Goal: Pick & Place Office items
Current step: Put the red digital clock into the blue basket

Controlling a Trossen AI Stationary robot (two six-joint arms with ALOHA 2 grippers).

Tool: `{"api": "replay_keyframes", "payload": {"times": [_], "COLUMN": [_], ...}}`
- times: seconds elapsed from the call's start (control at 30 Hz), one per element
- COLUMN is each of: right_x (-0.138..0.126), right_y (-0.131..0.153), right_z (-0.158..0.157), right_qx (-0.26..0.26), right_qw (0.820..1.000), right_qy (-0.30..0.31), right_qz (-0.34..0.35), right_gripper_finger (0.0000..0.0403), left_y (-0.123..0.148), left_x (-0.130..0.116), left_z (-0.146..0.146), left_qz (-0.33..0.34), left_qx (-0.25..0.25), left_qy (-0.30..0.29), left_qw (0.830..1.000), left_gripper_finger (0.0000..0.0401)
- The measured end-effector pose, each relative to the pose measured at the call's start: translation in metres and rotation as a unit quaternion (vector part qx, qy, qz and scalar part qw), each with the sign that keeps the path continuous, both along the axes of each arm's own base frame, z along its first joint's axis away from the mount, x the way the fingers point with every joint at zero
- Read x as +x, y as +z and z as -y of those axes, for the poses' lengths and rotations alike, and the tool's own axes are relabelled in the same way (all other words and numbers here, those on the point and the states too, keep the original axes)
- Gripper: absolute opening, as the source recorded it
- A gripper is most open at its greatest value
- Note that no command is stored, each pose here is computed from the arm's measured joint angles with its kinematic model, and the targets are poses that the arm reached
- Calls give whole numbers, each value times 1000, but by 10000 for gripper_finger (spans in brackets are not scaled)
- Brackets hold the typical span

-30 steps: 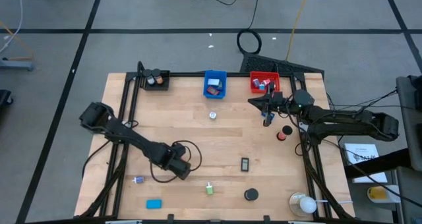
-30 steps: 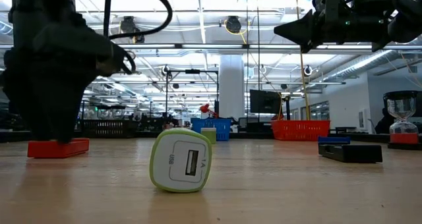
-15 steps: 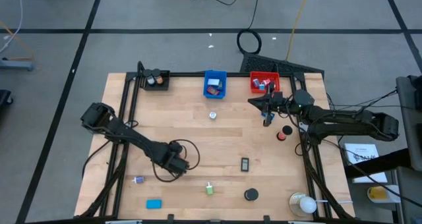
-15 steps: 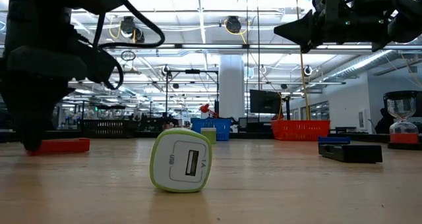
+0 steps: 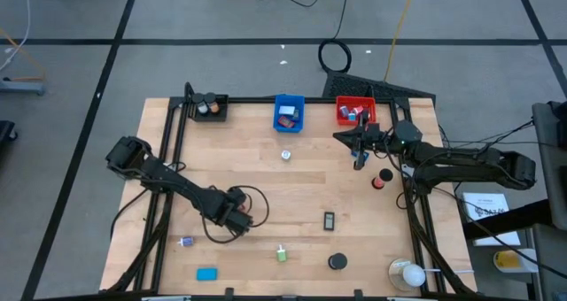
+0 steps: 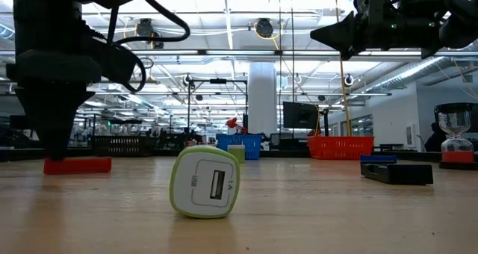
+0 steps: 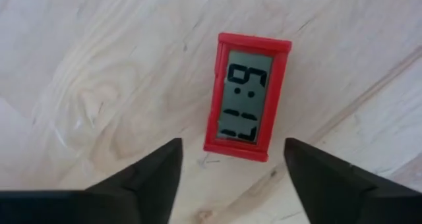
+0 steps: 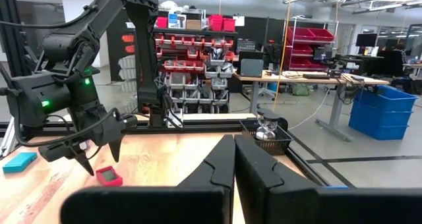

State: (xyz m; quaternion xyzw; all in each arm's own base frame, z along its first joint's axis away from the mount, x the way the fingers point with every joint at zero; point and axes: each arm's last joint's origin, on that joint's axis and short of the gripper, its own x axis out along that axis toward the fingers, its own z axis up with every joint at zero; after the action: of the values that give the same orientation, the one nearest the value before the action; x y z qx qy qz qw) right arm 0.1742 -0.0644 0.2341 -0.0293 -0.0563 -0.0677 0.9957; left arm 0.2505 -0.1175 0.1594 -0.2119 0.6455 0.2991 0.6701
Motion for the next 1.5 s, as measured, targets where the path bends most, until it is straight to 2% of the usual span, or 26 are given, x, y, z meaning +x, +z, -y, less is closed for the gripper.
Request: {"api": "replay_keyframes", "payload": {"times": [0.1, 0.23, 0.33, 0.53, 0.7, 0.93, 1.17, 1.37, 1.5], "right_x": [0, 0, 0, 0, 0, 0, 0, 0, 0], "right_y": [0, 0, 0, 0, 0, 0, 0, 0, 0], "right_z": [0, 0, 0, 0, 0, 0, 0, 0, 0], "right_qx": [0, 0, 0, 0, 0, -1, 0, 0, 0], "right_qw": [1000, 1000, 1000, 1000, 1000, 1000, 1000, 1000, 1000], "right_qy": [0, 0, 0, 0, 0, 0, 0, 0, 0], "right_qz": [0, 0, 0, -1, -1, 0, 0, -1, 0], "right_gripper_finger": [0, 0, 0, 0, 0, 0, 0, 0, 0], "left_y": [0, 0, -1, -13, -19, -19, -12, 17, 29], "left_x": [1, 2, 1, -6, -4, -1, -5, -11, -3], "left_z": [0, 0, -1, -5, -7, -11, -15, -29, -46], "left_qz": [3, 6, 6, -4, 16, 7, 13, 64, 110], "left_qx": [5, 9, 16, 23, 7, -15, 8, 48, 67], "left_qy": [-22, -48, -59, -66, -94, -131, -157, -136, -128], "left_qw": [1000, 999, 998, 998, 995, 991, 988, 987, 983], "left_gripper_finger": [310, 321, 306, 248, 216, 159, 160, 160, 159]}}
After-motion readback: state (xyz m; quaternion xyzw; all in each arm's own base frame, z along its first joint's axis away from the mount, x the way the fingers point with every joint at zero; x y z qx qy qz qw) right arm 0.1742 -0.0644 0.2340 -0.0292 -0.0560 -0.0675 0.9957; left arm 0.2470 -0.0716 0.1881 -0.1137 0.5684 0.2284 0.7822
